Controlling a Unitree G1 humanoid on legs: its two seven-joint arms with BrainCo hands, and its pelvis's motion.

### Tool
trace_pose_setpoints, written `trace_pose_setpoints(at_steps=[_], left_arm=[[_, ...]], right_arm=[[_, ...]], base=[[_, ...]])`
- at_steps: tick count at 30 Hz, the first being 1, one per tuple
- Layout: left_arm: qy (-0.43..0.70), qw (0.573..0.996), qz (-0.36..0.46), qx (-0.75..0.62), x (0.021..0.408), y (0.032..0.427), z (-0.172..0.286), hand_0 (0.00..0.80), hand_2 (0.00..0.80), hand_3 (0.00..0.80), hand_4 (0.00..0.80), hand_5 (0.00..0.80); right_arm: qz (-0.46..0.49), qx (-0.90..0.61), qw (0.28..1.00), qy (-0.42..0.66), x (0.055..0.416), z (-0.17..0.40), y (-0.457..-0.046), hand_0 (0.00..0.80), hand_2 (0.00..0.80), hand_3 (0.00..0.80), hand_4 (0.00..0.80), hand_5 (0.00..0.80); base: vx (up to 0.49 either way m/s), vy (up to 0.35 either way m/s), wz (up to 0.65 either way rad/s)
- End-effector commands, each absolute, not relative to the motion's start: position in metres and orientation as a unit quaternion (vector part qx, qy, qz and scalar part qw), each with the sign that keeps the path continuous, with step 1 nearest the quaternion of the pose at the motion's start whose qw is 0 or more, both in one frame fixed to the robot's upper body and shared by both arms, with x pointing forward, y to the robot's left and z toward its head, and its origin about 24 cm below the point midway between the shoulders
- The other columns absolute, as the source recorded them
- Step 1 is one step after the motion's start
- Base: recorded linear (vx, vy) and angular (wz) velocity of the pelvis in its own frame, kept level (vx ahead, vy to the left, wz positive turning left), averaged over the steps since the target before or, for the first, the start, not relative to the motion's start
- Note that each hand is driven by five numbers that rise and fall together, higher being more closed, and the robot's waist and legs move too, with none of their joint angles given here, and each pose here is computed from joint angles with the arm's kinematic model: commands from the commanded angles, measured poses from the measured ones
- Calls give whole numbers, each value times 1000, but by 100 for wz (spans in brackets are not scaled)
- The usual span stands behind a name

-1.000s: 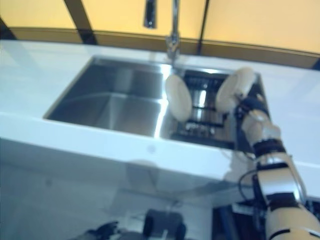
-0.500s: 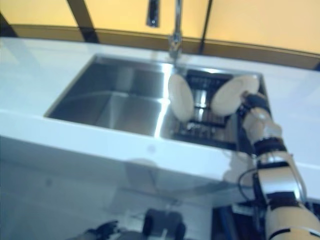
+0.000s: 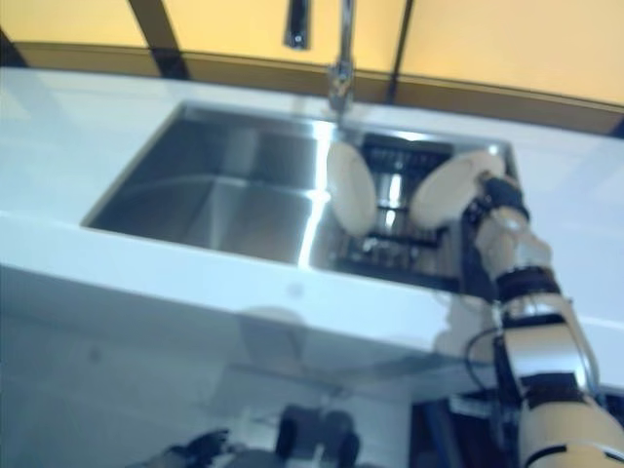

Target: Take plates into dishwasher

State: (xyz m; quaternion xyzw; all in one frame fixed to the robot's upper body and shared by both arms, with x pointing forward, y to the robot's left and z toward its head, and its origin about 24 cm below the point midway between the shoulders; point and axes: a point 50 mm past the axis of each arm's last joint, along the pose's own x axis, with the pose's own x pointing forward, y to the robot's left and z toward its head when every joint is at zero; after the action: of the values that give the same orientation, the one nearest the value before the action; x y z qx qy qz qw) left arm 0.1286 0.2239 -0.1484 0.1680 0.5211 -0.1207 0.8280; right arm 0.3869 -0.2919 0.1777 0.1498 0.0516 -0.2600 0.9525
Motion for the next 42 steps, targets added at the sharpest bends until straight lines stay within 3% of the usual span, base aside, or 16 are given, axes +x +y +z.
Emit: trace_pose_setpoints(at_steps=[1, 9, 17, 29, 42], left_arm=[[523, 823, -130, 180, 131, 226, -148, 0, 0, 0, 0, 0], [523, 823, -129, 179, 130, 226, -148, 0, 0, 0, 0, 0], [531, 819, -126, 176, 121, 229, -150, 0, 0, 0, 0, 0], [540, 814, -123, 173, 110, 232, -153, 0, 0, 0, 0, 0], [547, 814, -109, 163, 104, 230, -156, 0, 0, 0, 0, 0]], right_arm=[[-245, 136, 959, -36, 389, 229, -296, 800, 800, 800, 800, 800], [-193, 154, 964, -95, 389, 242, -282, 800, 800, 800, 800, 800], [-64, 222, 953, -198, 379, 260, -255, 800, 800, 800, 800, 800], [112, 331, 880, -322, 346, 282, -216, 800, 800, 800, 800, 800], [231, 396, 797, -394, 304, 278, -183, 800, 800, 800, 800, 800]], base=[[0, 0, 0], [0, 0, 0], [-2, 4, 0], [-23, 41, -1], [-67, 96, -12]])
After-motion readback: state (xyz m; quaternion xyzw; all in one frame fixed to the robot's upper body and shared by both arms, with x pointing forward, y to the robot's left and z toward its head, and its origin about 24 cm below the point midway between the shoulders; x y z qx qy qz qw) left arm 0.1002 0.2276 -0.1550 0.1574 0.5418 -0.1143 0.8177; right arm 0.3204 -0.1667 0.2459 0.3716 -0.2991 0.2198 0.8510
